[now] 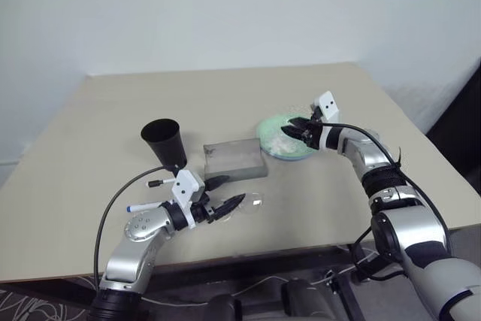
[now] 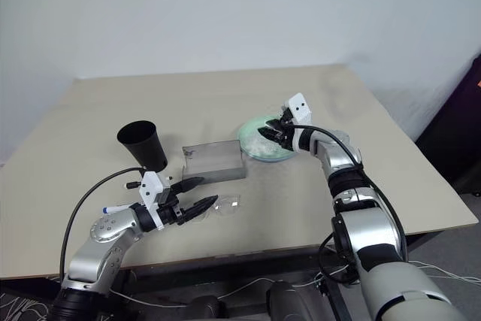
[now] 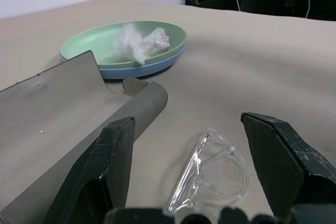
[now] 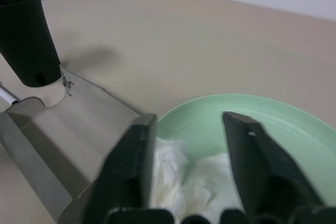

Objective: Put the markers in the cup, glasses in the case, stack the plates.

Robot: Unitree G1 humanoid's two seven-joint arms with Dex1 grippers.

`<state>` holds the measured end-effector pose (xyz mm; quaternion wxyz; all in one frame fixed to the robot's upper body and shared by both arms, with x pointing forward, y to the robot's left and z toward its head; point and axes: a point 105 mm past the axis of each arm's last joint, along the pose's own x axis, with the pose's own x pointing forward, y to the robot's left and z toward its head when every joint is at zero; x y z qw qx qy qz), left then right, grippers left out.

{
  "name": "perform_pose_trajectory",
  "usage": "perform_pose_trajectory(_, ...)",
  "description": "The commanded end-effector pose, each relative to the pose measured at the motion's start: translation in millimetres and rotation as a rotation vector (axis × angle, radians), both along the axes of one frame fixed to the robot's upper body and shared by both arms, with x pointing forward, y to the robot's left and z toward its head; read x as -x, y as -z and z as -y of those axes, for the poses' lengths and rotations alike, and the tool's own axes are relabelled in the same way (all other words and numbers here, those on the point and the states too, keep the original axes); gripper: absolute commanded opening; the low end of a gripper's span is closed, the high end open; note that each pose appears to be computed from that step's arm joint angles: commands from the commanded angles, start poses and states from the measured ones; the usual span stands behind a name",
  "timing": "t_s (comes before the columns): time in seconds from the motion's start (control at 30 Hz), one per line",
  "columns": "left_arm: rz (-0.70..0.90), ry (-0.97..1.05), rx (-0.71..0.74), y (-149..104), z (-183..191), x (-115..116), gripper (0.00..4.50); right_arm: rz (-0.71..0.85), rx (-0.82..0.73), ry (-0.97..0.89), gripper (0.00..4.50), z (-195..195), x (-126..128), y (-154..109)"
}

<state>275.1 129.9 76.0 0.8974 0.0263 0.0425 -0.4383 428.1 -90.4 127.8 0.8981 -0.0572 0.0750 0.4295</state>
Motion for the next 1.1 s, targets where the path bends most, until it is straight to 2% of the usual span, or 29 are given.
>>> perform_pose_trajectory(0.03,0.062,0.011,0.002,-13.0,2.9,-3.2,3.44,0.098,-0.007,-0.027,2.63,-1.5,-2.9,-25.5)
perform_pose_trajectory(0.17,0.066,0.014,-0.011,-14.5,-0.6,-5.4,3.44,0.116,-0.030,-0.130,2.63,-1.7,10.7,-28.3)
perform_pose_trajectory(0.37,0.064,0.052,-0.055,-20.5,-13.3,-10.7,3.44,0.089,-0.021,-0.374,2.63,-9.0,50.9,-21.0)
perform_pose_trajectory(0.47,0.012,0.147,-0.085,-22.9,-18.6,-7.0,3.44,0.055,0.018,-0.493,2.63,-12.6,75.8,-9.9)
perform_pose_trajectory(0.6,-0.055,0.268,-0.155,-21.0,-23.9,-2.1,3.44,0.037,0.063,-0.563,2.63,-16.9,93.5,1.3)
perform_pose_trajectory(0.8,-0.116,0.431,-0.291,-14.6,-28.7,-2.3,3.44,0.040,0.062,-0.569,2.63,-24.3,100.4,7.2)
perform_pose_trajectory(0.97,-0.136,0.542,-0.414,-6.9,-25.7,-15.0,3.44,0.054,0.043,-0.561,2.63,-29.3,103.2,8.7)
perform_pose_trajectory(1.1,-0.110,0.588,-0.449,-9.6,-20.1,-29.2,3.44,0.059,0.036,-0.541,2.63,-30.1,104.0,11.2)
